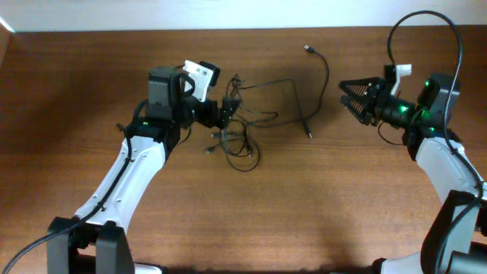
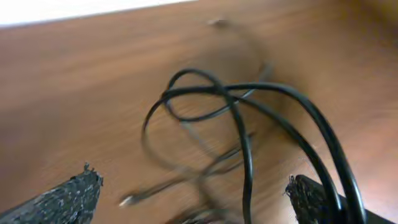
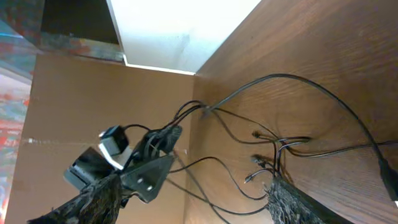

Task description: Untangle cables

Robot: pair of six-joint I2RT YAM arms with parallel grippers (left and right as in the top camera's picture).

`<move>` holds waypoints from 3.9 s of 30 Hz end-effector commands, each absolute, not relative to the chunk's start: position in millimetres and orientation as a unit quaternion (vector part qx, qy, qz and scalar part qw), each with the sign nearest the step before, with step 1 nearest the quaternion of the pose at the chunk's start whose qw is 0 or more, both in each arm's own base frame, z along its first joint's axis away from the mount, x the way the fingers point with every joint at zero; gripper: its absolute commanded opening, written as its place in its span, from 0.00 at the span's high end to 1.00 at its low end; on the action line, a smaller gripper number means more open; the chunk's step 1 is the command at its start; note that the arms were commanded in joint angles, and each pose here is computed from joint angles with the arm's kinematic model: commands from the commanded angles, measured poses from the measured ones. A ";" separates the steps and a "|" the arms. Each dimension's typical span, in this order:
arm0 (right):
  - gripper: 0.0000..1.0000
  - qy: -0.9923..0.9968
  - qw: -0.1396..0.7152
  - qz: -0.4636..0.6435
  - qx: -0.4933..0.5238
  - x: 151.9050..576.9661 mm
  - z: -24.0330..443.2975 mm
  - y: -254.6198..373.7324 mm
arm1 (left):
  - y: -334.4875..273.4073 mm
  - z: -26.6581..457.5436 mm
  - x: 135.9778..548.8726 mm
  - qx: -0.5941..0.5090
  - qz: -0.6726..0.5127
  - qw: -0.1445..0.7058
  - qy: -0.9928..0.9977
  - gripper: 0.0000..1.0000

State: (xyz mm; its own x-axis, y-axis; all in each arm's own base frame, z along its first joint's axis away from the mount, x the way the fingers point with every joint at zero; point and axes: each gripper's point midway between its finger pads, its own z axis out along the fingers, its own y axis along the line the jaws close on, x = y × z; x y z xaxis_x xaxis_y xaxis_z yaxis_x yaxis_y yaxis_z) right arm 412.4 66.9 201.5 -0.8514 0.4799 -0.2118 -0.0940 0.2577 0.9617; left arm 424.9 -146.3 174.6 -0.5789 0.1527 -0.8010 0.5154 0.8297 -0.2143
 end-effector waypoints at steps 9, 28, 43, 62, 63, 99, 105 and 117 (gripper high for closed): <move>0.23 0.772 0.245 0.581 0.081 409.9 204.1 113.2 | -148.1 208.6 422.8 0.194 -0.312 0.438 0.821 0.01; 0.02 0.847 0.195 0.492 0.041 377.3 152.7 219.1 | -103.5 240.9 433.2 0.176 -0.352 0.484 0.781 0.01; 0.02 0.820 0.391 0.377 -0.181 370.6 169.8 303.1 | 46.3 188.2 455.6 -0.067 -0.111 0.469 0.874 0.01; 0.01 0.808 0.378 0.367 -0.265 389.2 156.3 376.0 | 69.8 168.7 437.7 -0.104 -0.104 0.427 0.892 0.01; 0.01 0.804 0.376 0.373 -0.270 384.7 156.0 382.2 | 69.5 167.5 436.7 -0.105 -0.105 0.424 0.893 0.00; 0.51 0.784 0.427 0.370 -0.258 402.3 104.5 443.2 | 68.0 161.3 431.5 -0.108 -0.107 0.409 0.900 0.01; 0.68 0.790 0.415 0.385 -0.234 410.4 105.5 434.3 | 68.0 161.3 431.5 -0.108 -0.107 0.409 0.900 0.01; 0.96 0.799 0.389 0.405 -0.214 427.9 132.3 393.9 | 68.0 161.3 431.4 -0.109 -0.107 0.409 0.900 0.01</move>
